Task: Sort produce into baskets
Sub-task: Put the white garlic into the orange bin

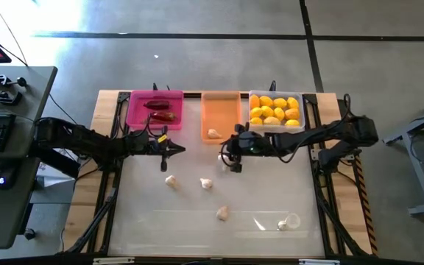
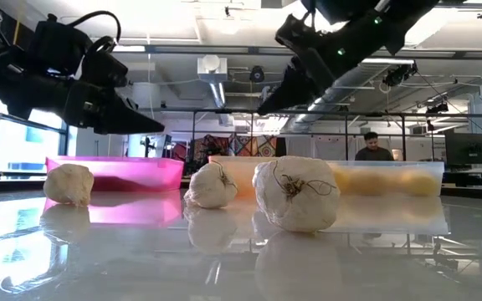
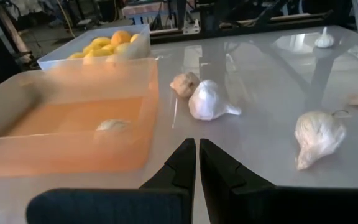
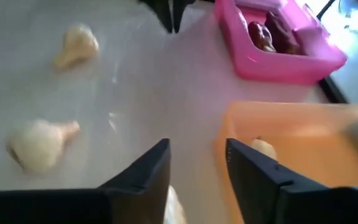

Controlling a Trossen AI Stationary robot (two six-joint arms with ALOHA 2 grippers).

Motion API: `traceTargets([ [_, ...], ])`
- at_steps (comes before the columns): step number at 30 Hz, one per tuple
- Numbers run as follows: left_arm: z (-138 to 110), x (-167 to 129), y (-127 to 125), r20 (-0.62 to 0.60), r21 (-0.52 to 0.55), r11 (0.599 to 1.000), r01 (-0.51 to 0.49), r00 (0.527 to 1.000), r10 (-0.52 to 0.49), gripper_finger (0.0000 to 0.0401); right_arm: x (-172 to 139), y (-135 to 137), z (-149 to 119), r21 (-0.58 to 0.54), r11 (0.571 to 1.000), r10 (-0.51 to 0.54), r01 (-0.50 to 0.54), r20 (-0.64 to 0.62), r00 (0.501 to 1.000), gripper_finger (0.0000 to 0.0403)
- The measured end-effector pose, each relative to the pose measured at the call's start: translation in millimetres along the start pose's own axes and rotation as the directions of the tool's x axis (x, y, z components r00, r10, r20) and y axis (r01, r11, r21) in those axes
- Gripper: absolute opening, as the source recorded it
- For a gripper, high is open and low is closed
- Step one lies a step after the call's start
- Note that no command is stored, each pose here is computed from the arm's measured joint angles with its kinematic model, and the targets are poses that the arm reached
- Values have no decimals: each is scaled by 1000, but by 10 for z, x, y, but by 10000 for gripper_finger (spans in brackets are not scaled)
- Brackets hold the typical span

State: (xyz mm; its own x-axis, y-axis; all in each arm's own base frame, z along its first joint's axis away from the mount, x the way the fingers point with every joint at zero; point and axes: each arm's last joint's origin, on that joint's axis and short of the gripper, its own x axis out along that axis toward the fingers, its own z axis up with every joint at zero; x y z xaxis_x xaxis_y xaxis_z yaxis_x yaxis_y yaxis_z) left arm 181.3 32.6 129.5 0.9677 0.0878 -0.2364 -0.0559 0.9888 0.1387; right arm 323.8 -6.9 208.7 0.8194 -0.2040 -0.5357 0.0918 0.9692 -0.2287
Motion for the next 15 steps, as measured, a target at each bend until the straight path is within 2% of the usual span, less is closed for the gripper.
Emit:
traceTargets([
  [4,-3,0,5,-4,-1,1000,-16,1000,16,10,22,48,52,134,991,15,-13,-19,1000,187],
  [9,-5,0,8,-8,1,1000,-27,1000,27,10,4,141,41,150,988,48,-38,-68,996,220],
  [15,-25,0,5,-29,-15,1000,-25,999,24,10,-2,164,24,142,989,55,-43,-88,995,237],
])
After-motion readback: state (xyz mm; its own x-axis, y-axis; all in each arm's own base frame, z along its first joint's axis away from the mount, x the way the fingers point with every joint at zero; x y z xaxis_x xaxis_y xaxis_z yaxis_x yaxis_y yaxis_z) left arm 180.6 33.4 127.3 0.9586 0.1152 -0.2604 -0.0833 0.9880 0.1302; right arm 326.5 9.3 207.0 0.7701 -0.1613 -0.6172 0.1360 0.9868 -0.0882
